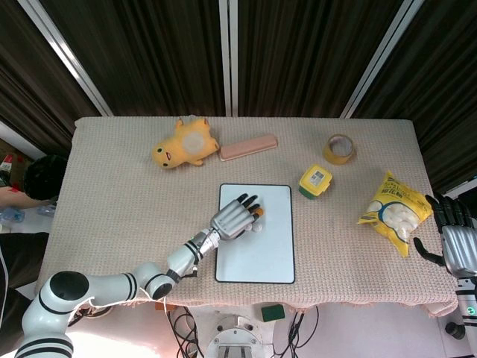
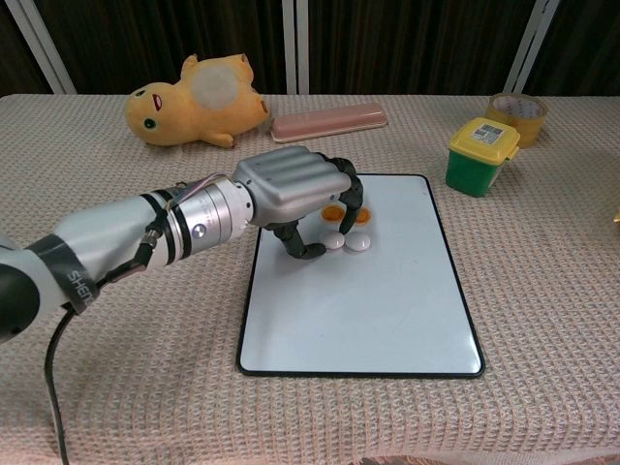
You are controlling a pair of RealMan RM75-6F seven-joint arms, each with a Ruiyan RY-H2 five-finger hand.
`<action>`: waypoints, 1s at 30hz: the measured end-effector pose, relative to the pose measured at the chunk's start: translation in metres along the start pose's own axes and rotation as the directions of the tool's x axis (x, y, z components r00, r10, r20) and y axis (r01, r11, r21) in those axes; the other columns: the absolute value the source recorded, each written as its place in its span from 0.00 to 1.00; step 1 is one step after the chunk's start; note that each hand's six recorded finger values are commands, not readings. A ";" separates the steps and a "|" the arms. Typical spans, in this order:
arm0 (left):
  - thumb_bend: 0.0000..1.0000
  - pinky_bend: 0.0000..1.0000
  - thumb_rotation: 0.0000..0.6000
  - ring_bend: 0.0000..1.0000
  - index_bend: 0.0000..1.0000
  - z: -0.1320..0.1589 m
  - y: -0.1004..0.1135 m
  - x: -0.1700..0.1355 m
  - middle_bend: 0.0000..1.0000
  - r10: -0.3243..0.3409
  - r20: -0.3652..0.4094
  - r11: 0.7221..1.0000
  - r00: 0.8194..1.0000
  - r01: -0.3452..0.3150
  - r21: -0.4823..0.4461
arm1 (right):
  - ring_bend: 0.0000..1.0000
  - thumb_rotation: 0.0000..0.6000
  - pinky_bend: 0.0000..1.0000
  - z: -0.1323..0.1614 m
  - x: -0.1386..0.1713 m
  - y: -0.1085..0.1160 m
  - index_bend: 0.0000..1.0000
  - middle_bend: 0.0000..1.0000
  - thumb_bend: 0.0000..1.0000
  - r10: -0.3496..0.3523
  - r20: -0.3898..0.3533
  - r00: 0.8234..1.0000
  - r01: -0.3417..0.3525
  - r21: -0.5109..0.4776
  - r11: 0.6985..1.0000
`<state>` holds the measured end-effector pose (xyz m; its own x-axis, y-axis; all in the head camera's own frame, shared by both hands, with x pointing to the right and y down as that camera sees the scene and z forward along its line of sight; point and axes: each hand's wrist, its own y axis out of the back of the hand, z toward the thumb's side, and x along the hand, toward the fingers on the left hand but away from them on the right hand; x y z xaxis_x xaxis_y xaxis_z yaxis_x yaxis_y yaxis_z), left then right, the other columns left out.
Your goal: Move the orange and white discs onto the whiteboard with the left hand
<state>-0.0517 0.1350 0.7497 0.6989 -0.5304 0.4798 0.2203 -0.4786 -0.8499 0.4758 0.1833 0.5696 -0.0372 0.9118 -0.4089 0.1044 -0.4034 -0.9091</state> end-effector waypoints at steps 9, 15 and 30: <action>0.31 0.17 1.00 0.09 0.51 -0.002 0.000 0.000 0.22 0.001 -0.004 1.000 1.000 -0.001 0.000 | 0.00 1.00 0.00 0.000 0.000 0.000 0.00 0.00 0.32 0.000 0.000 1.000 0.000 0.000 1.000; 0.31 0.17 1.00 0.09 0.50 0.000 0.000 0.000 0.22 0.003 0.002 1.000 1.000 -0.003 0.000 | 0.00 1.00 0.00 0.001 0.000 -0.001 0.00 0.00 0.32 0.001 -0.003 1.000 -0.001 0.000 1.000; 0.31 0.17 1.00 0.09 0.35 -0.002 -0.001 -0.002 0.21 -0.021 0.011 1.000 1.000 0.021 0.005 | 0.00 1.00 0.00 0.002 0.000 0.001 0.00 0.00 0.32 -0.003 -0.005 1.000 0.003 0.004 1.000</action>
<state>-0.0544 0.1347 0.7501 0.7012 -0.5127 0.4953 0.2382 -0.4864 -0.8407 0.4736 0.1829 0.5686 -0.0326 0.9135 -0.4055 0.1001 -0.4007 -0.9107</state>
